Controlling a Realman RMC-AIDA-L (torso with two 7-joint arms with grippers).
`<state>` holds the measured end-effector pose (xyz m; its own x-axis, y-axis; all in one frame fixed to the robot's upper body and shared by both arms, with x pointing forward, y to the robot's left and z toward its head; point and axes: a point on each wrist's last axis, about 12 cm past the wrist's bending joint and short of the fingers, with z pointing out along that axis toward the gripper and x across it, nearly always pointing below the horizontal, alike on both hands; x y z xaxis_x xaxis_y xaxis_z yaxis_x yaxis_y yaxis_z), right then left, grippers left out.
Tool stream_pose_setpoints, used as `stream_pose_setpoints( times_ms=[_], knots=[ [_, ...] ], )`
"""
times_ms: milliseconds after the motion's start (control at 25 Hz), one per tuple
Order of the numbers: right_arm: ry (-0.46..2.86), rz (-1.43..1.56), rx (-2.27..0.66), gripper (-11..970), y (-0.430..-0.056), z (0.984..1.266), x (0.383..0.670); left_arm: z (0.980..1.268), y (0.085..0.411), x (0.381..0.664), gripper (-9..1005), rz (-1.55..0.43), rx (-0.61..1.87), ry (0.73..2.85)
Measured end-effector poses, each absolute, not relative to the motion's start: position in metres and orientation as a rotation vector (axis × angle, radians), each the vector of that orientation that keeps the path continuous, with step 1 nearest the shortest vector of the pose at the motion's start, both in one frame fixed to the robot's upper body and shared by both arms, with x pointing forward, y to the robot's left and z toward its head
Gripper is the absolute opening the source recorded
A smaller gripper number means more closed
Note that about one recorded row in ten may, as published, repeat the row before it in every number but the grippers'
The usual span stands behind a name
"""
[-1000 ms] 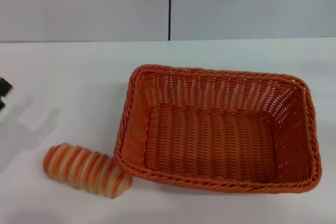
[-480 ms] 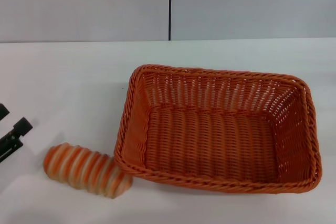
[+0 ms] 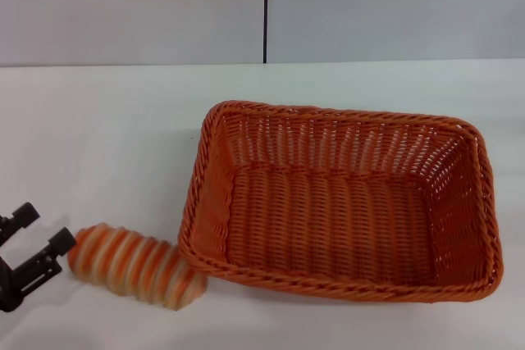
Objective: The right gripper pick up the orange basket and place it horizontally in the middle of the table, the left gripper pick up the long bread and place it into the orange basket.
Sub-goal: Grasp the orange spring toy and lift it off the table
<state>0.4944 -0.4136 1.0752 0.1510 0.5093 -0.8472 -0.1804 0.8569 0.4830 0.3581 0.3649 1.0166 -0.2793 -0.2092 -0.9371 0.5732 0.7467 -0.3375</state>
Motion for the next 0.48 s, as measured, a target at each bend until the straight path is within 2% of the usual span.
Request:
stream_pose_setpoints(
  times_ms=[480],
  knots=[
    [1.343, 0.512, 0.303, 718, -0.409, 1.072, 0.496, 1.004, 0.361, 0.363, 828, -0.753, 0.276, 1.783]
  ],
)
